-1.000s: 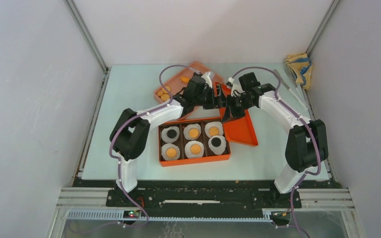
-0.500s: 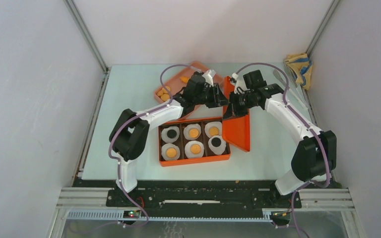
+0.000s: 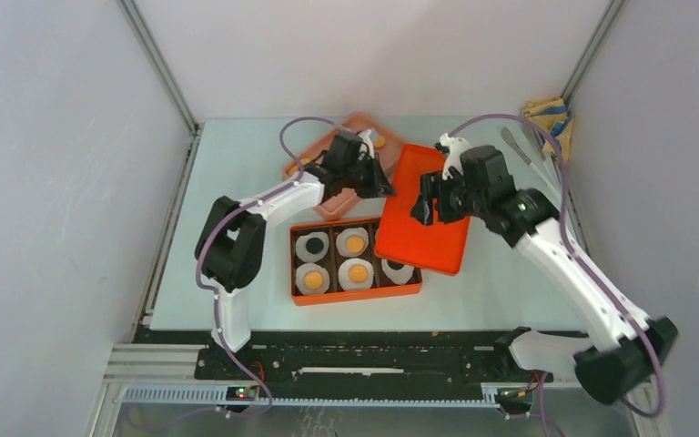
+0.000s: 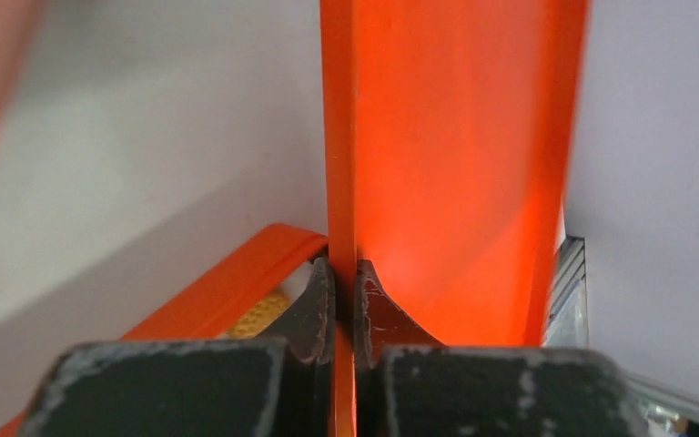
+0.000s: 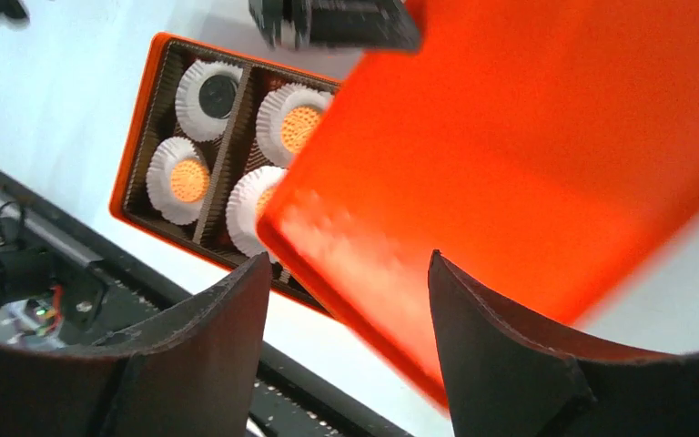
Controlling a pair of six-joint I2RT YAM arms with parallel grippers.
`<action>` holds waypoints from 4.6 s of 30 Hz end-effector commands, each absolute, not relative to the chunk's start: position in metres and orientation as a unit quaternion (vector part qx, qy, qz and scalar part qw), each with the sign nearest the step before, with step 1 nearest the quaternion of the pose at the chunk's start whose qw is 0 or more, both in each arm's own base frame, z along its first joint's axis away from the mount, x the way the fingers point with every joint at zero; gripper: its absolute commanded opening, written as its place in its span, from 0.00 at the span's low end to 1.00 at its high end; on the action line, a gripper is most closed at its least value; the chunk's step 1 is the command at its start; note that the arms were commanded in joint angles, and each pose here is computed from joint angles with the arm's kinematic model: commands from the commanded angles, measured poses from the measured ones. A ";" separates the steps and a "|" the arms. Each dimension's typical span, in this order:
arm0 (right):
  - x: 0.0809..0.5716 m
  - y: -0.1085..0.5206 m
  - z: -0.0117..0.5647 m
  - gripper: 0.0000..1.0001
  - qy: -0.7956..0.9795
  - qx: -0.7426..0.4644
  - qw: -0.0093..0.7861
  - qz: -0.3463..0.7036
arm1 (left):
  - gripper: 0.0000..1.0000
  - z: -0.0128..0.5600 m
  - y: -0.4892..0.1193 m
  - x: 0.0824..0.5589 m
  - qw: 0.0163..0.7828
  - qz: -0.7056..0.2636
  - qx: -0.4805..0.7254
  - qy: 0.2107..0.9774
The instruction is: Pack the cookies
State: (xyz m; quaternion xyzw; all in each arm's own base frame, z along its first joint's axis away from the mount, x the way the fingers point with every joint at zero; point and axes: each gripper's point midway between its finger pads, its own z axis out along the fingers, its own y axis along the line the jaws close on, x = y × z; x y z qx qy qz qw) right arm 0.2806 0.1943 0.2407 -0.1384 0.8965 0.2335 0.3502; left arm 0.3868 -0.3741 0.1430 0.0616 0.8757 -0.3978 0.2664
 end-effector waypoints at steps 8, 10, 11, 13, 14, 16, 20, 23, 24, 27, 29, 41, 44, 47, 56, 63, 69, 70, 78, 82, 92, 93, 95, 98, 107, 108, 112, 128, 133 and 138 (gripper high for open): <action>0.249 0.184 0.228 0.45 0.848 -0.197 0.492 0.007 | 0.00 0.281 -0.305 0.448 0.381 -0.405 0.037 0.830; 0.245 0.196 0.228 0.48 0.833 -0.221 0.507 -0.023 | 0.00 0.291 -0.302 0.449 0.380 -0.403 0.038 0.832; 0.244 0.201 0.229 0.49 0.825 -0.228 0.517 -0.038 | 0.00 0.297 -0.300 0.450 0.379 -0.402 0.037 0.833; 0.242 0.214 0.229 0.52 0.808 -0.242 0.534 -0.059 | 0.00 0.308 -0.293 0.451 0.375 -0.401 0.034 0.835; 0.241 0.220 0.230 0.55 0.801 -0.248 0.541 -0.066 | 0.00 0.313 -0.290 0.450 0.372 -0.400 0.031 0.837; 0.244 0.231 0.232 0.59 0.785 -0.252 0.559 -0.085 | 0.00 0.319 -0.283 0.446 0.370 -0.397 0.030 0.839; 0.257 0.247 0.232 0.64 0.757 -0.269 0.579 -0.137 | 0.00 0.326 -0.269 0.432 0.365 -0.387 0.027 0.846; 0.268 0.252 0.227 0.64 0.742 -0.265 0.587 -0.186 | 0.00 0.327 -0.261 0.423 0.357 -0.383 0.027 0.851; 0.270 0.252 0.227 0.64 0.736 -0.259 0.591 -0.204 | 0.00 0.329 -0.258 0.421 0.358 -0.380 0.027 0.852; 0.276 0.254 0.220 0.64 0.722 -0.250 0.594 -0.252 | 0.00 0.330 -0.252 0.413 0.356 -0.373 0.030 0.856; 0.282 0.255 0.218 0.64 0.716 -0.242 0.595 -0.275 | 0.00 0.331 -0.250 0.405 0.351 -0.376 0.035 0.857; 0.303 0.253 0.240 0.23 0.705 -0.166 0.630 -0.280 | 0.00 0.308 -0.236 0.377 0.325 -0.348 0.047 0.878; 0.302 0.248 0.251 0.14 0.705 -0.155 0.636 -0.274 | 0.10 0.302 -0.239 0.380 0.317 -0.351 0.051 0.880; 0.299 0.246 0.261 0.11 0.705 -0.153 0.641 -0.262 | 0.46 0.308 -0.243 0.386 0.327 -0.358 0.059 0.873; 0.305 0.226 0.280 0.09 0.743 -0.140 0.627 -0.189 | 0.83 0.409 -0.241 0.394 0.450 -0.394 0.069 0.798; 0.308 0.210 0.293 0.09 0.824 -0.115 0.544 0.107 | 0.76 0.458 -0.177 0.359 0.591 -0.323 -0.007 0.739; 0.310 0.189 0.321 0.10 0.804 -0.079 0.444 0.388 | 0.01 0.426 -0.120 0.325 0.644 -0.246 -0.084 0.720; 0.308 0.188 0.323 0.10 0.797 -0.075 0.421 0.425 | 0.00 0.417 -0.114 0.321 0.644 -0.234 -0.089 0.723; 0.301 0.193 0.315 0.10 0.751 -0.061 0.271 0.599 | 0.00 0.347 -0.107 0.314 0.610 -0.206 -0.100 0.759; 0.293 0.193 0.305 0.11 0.738 -0.065 0.222 0.634 | 0.00 0.329 -0.104 0.313 0.610 -0.194 -0.104 0.761; 0.264 0.228 0.246 0.12 0.727 -0.090 0.097 0.674 | 0.00 0.280 -0.115 0.302 0.577 -0.207 -0.107 0.783; 0.261 0.233 0.240 0.13 0.727 -0.096 0.083 0.675 | 0.00 0.275 -0.117 0.300 0.574 -0.206 -0.104 0.786; 0.258 0.240 0.228 0.13 0.724 -0.106 0.065 0.678 | 0.00 0.264 -0.122 0.296 0.567 -0.202 -0.100 0.793; 0.255 0.247 0.219 0.14 0.717 -0.122 0.049 0.685 | 0.00 0.254 -0.130 0.291 0.559 -0.203 -0.090 0.799; 0.258 0.250 0.211 0.15 0.709 -0.124 0.035 0.693 | 0.00 0.244 -0.135 0.287 0.550 -0.194 -0.081 0.809; 0.257 0.248 0.216 0.15 0.707 -0.120 0.038 0.696 | 0.00 0.244 -0.135 0.286 0.549 -0.193 -0.081 0.810; 0.250 0.250 0.233 0.16 0.698 -0.141 0.058 0.700 | 0.00 0.239 -0.135 0.284 0.545 -0.192 -0.080 0.812; 0.226 0.276 0.153 0.14 0.730 -0.102 -0.049 0.674 | 0.00 0.219 -0.134 0.283 0.531 -0.179 -0.083 0.824; 0.243 0.257 0.135 0.12 0.747 -0.056 -0.038 0.661 | 0.00 0.214 -0.139 0.284 0.522 -0.185 -0.082 0.829; 0.256 0.240 0.119 0.17 0.757 -0.018 -0.035 0.653 | 0.00 0.197 -0.147 0.283 0.501 -0.192 -0.078 0.840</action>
